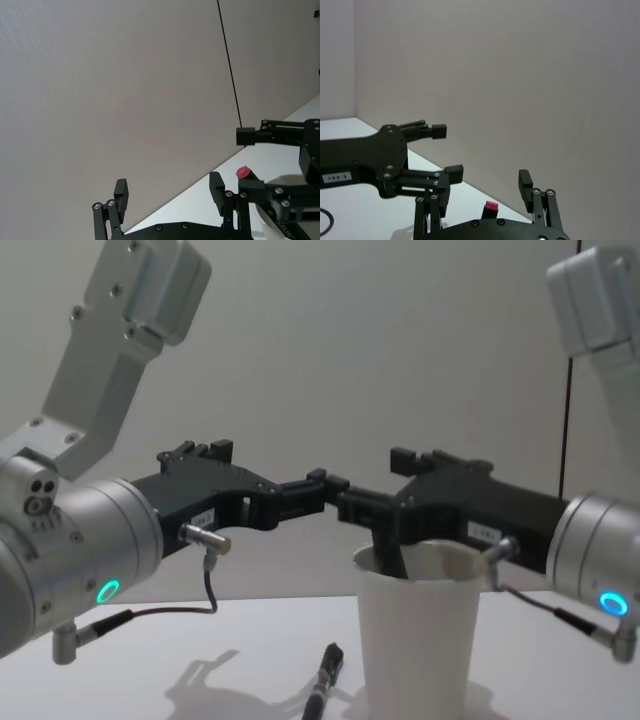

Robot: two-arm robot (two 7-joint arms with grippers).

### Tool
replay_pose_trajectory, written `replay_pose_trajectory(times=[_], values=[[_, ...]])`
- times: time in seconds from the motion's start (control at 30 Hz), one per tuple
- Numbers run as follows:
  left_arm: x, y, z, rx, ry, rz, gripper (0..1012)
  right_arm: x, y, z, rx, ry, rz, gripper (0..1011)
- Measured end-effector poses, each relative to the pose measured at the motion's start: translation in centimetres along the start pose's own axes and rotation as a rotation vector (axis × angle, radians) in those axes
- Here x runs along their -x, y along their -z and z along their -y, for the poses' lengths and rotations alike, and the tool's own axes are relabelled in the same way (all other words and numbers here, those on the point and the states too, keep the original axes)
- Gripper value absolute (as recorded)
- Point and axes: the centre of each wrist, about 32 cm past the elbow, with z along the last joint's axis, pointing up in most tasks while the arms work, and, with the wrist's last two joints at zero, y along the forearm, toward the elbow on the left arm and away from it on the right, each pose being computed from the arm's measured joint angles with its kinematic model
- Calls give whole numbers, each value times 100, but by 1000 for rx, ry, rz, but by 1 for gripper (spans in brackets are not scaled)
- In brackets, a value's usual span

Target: Place the pen into the pen holder.

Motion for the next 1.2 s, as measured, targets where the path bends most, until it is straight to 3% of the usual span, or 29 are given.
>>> replay_pose_trajectory(times=[0.2,0.4,0.53,0.83,0.87,1.0,1.2], values=[[2,0,0,-1,0,0,1001,-65,-159,32,-52,6,-9,997],[1,1,0,-1,0,0,1001,-236,-379,144,-119,40,-25,1001],[1,0,0,-1,0,0,1001,-419,-551,293,-168,86,-35,1001],[1,1,0,-1,1,0,1001,-793,-818,651,-240,199,-76,1001],[1,1,0,-1,1,0,1001,-793,-818,651,-240,199,-76,1001],[0,1,0,-1,1,0,1001,-997,-954,856,-269,265,-92,1001],[-1,7,-13,-14,5,1,1001,-1170,-1101,1041,-300,324,-113,1001]])
